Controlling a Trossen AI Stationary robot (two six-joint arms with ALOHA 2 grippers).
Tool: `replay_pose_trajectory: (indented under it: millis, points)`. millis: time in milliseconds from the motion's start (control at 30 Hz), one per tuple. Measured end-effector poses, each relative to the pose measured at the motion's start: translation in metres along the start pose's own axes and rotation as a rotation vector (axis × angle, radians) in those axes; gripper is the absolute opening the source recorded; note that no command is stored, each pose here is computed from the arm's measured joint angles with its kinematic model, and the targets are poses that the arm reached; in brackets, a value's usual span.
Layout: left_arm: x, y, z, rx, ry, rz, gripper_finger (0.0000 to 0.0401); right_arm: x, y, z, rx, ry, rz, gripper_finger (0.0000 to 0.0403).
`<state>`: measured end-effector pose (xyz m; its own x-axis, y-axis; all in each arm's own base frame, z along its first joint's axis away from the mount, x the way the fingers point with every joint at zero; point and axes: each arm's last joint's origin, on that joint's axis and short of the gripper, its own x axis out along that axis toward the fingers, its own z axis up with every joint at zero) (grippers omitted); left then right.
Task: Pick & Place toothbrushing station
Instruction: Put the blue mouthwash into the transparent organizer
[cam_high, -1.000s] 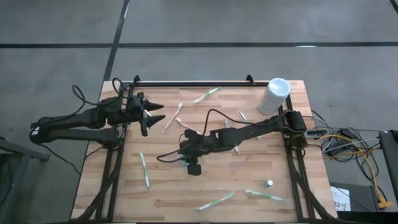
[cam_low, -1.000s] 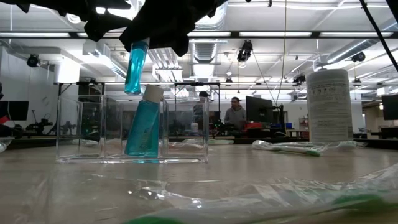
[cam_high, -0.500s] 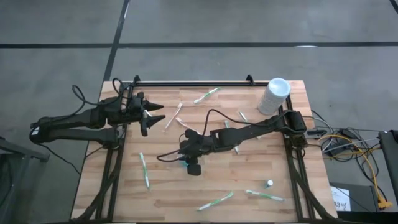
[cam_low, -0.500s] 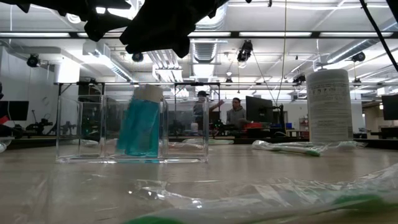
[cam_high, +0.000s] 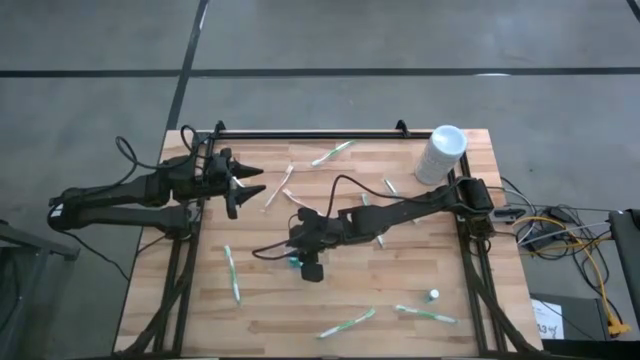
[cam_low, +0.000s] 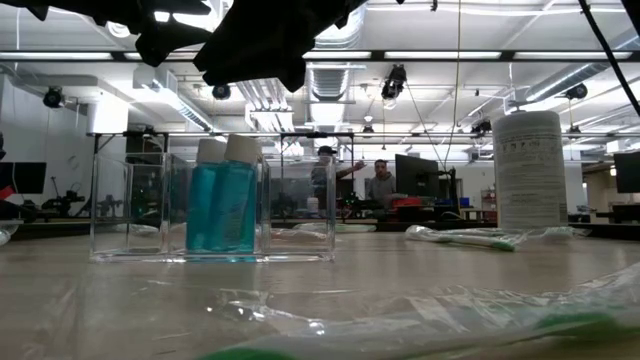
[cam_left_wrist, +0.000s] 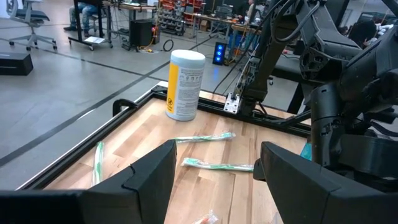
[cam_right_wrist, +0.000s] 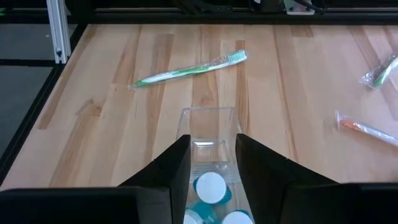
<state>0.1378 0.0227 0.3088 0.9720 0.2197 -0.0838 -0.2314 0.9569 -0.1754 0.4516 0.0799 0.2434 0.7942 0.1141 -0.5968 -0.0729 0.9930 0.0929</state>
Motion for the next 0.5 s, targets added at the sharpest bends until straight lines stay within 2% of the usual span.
replay_pose_trajectory:
  millis: [200,333,500]
  points:
    - [0.000,0.000,0.000,0.000,0.000,0.004,0.0239,-0.006,0.000,0.005,-0.003,-0.024,-0.032,0.0118]
    - [0.000,0.000,0.000,0.000,-0.001,0.005,0.0239,-0.016,-0.002,0.013,-0.029,-0.066,-0.123,0.0114]
    - [0.000,0.000,0.000,0.000,0.000,0.004,0.0239,-0.028,-0.003,0.020,0.032,-0.108,-0.192,0.0119]
